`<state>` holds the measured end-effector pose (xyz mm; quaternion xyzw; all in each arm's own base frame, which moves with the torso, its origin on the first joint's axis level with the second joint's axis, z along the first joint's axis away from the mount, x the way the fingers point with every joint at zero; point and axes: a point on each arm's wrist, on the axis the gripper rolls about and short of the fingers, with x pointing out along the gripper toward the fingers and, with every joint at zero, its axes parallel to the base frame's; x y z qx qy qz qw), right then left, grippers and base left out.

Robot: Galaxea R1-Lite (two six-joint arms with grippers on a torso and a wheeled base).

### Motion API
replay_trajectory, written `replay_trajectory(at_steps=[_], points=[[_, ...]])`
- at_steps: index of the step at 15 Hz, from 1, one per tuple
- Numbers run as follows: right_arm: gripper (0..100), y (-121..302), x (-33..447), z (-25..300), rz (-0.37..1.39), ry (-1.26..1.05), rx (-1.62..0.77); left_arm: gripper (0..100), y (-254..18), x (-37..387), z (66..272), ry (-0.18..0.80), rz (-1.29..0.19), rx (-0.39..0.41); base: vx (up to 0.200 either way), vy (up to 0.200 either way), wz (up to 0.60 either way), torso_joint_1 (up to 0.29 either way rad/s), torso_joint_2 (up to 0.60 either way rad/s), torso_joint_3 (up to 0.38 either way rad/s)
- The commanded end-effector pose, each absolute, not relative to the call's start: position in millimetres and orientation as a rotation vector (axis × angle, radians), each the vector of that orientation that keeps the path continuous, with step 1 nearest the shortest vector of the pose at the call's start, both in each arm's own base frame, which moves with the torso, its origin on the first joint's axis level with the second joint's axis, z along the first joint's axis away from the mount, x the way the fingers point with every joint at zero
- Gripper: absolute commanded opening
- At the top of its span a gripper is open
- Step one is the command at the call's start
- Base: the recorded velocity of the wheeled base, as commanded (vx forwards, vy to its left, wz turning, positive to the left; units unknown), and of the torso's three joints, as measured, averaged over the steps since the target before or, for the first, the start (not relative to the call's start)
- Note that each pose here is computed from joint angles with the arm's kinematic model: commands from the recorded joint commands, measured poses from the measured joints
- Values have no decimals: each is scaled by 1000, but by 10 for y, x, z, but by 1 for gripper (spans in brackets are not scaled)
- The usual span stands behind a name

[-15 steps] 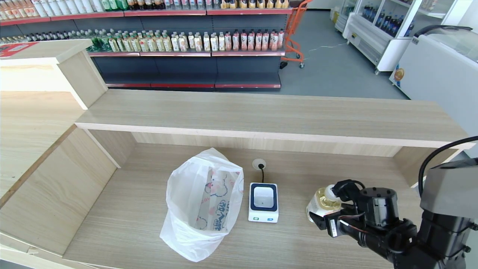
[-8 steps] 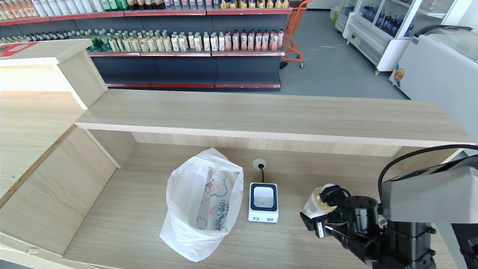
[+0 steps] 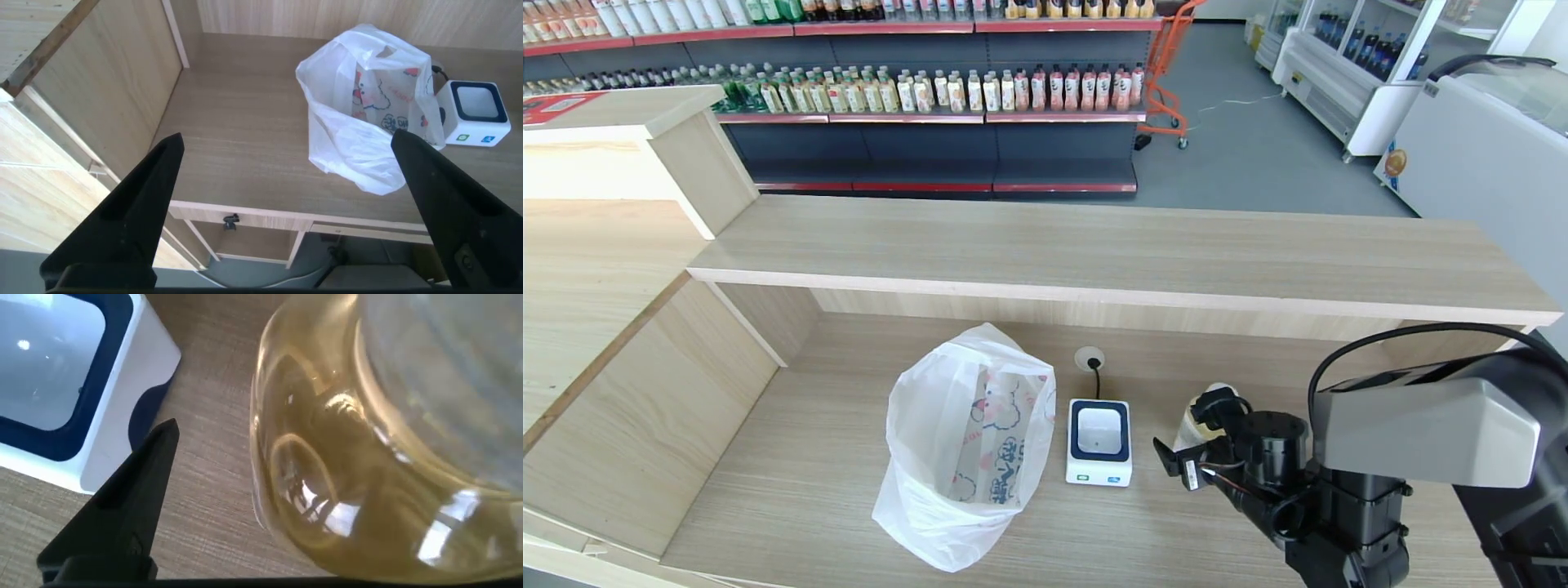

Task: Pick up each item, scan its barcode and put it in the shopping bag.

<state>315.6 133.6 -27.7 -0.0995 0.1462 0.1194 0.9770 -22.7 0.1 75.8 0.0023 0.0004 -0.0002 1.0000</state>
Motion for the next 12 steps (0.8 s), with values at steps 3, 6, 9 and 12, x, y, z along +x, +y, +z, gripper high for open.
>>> replay_trajectory(at_steps=[3,6,9,12], points=[[0,1404,3256,-260,246,253,-192,100,1,-228,759,0,0,5,0,0,0,0,0,0],[0,1461,3328,-196,252,210,-180,100,1,-228,759,0,0,5,0,0,0,0,0,0],[0,1478,3369,-173,244,191,-176,100,1,-228,759,0,0,5,0,0,0,0,0,0],[0,1434,3348,-83,244,183,-143,100,1,-228,759,0,0,5,0,0,0,0,0,0]])
